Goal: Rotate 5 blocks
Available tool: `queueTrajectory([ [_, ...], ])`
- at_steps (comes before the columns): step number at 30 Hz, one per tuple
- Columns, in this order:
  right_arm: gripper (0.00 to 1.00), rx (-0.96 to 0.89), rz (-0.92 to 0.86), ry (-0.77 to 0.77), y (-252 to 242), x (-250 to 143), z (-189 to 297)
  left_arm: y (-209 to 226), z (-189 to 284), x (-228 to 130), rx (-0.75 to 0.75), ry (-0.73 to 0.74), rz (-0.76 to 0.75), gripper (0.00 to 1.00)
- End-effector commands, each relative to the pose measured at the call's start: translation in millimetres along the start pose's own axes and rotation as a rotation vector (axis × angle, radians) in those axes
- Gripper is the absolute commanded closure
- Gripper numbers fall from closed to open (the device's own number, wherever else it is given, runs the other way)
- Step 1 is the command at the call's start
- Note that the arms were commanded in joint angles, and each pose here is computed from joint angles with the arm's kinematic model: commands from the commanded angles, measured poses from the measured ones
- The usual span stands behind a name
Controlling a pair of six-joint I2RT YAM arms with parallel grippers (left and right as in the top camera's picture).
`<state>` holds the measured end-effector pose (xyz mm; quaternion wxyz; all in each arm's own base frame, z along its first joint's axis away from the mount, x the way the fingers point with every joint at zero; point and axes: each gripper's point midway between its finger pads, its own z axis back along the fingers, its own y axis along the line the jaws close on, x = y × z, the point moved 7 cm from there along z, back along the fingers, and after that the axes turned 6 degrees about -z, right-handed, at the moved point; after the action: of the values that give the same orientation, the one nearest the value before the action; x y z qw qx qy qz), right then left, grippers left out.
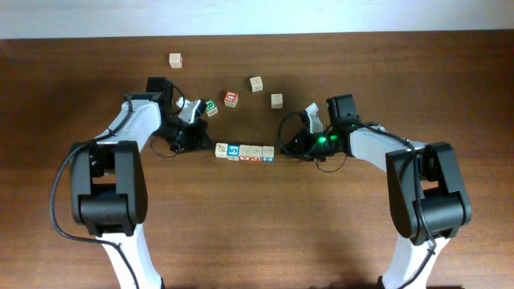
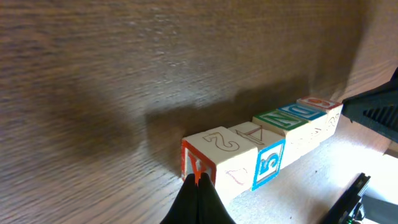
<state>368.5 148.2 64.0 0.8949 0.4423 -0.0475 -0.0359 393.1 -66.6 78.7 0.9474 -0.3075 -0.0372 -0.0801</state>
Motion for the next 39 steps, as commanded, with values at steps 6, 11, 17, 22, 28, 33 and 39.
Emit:
queueTrajectory([
  [6, 0.95, 0.015, 0.014, 0.009, -4.2, -1.0, -0.9, 57.0, 60.3, 0.2, -0.329, -0.264, 0.021, 1.00],
  [11, 0.95, 0.016, 0.017, 0.007, -4.0, -0.6, -0.9, 54.6, 28.8, -7.9, -0.394, -0.180, 0.023, 1.00],
  [17, 0.96, 0.013, 0.016, 0.012, -4.3, -1.8, -1.2, 31.9, -11.4, -7.6, -0.393, -0.076, -0.033, 1.00],
  [22, 0.96, 0.013, 0.016, 0.012, -4.1, -1.9, -1.4, 31.8, -14.7, -7.6, -0.366, -0.060, -0.024, 1.00],
  [28, 0.95, 0.011, 0.015, 0.013, -4.0, -2.0, -1.7, 31.4, -14.9, -7.6, -0.367, -0.059, -0.021, 1.00],
  [33, 0.96, 0.011, -0.039, 0.042, -3.5, -7.5, -12.1, 31.2, -14.8, -7.6, -0.370, -0.059, -0.017, 1.00],
  [39, 0.95, 0.041, -0.065, 0.043, -5.6, -5.0, -15.1, 31.2, -14.8, -7.6, -0.370, -0.058, -0.014, 1.00],
])
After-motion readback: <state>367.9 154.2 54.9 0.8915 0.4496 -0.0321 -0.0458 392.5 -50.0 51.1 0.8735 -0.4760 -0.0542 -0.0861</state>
